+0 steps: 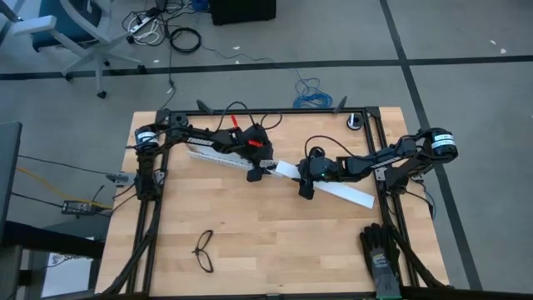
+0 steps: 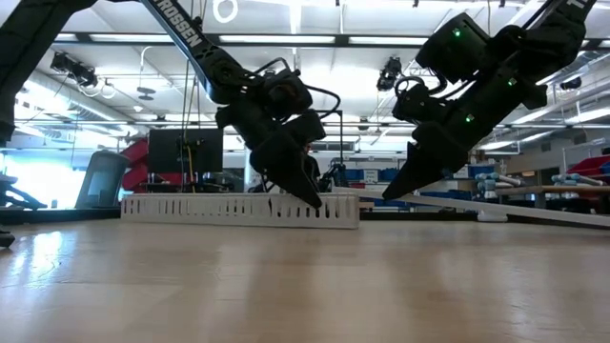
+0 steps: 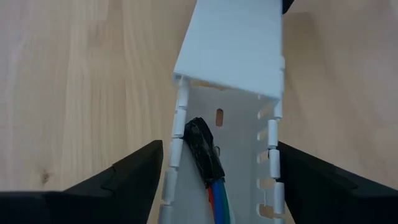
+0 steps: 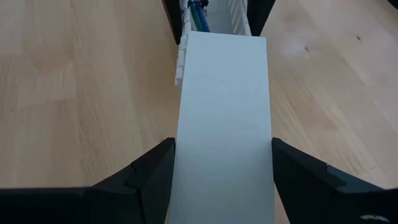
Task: Ziptie cables
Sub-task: Close the white cable duct lid
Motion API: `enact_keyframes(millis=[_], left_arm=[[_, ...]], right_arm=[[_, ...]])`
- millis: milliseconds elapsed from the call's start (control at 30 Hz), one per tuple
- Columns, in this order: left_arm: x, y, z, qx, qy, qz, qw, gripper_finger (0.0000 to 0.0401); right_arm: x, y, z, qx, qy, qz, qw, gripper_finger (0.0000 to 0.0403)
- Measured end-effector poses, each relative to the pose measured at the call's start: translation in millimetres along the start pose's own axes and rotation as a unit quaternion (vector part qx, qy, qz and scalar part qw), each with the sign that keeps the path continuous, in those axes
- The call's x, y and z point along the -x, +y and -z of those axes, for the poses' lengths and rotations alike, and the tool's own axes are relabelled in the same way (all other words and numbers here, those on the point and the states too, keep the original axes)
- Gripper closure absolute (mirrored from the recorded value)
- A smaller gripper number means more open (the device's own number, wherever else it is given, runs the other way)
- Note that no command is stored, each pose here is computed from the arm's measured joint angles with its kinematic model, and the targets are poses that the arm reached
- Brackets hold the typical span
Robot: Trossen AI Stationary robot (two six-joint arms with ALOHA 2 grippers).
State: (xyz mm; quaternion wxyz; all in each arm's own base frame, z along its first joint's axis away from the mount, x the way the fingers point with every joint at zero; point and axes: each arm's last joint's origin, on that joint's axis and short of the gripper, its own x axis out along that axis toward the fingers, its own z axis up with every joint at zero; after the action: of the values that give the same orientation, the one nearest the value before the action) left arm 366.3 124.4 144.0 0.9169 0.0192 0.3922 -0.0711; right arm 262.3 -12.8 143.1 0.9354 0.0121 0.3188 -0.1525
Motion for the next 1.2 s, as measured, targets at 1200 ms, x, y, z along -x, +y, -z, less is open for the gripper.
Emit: enact_keyframes(millis=[1200], left_arm=[[0, -14, -26, -0.034, -0.046, 0.059, 0.997, 0.0098]], right_arm=[[42, -12, -15, -0.024, -0.017, 0.022, 0.999, 0.0169]])
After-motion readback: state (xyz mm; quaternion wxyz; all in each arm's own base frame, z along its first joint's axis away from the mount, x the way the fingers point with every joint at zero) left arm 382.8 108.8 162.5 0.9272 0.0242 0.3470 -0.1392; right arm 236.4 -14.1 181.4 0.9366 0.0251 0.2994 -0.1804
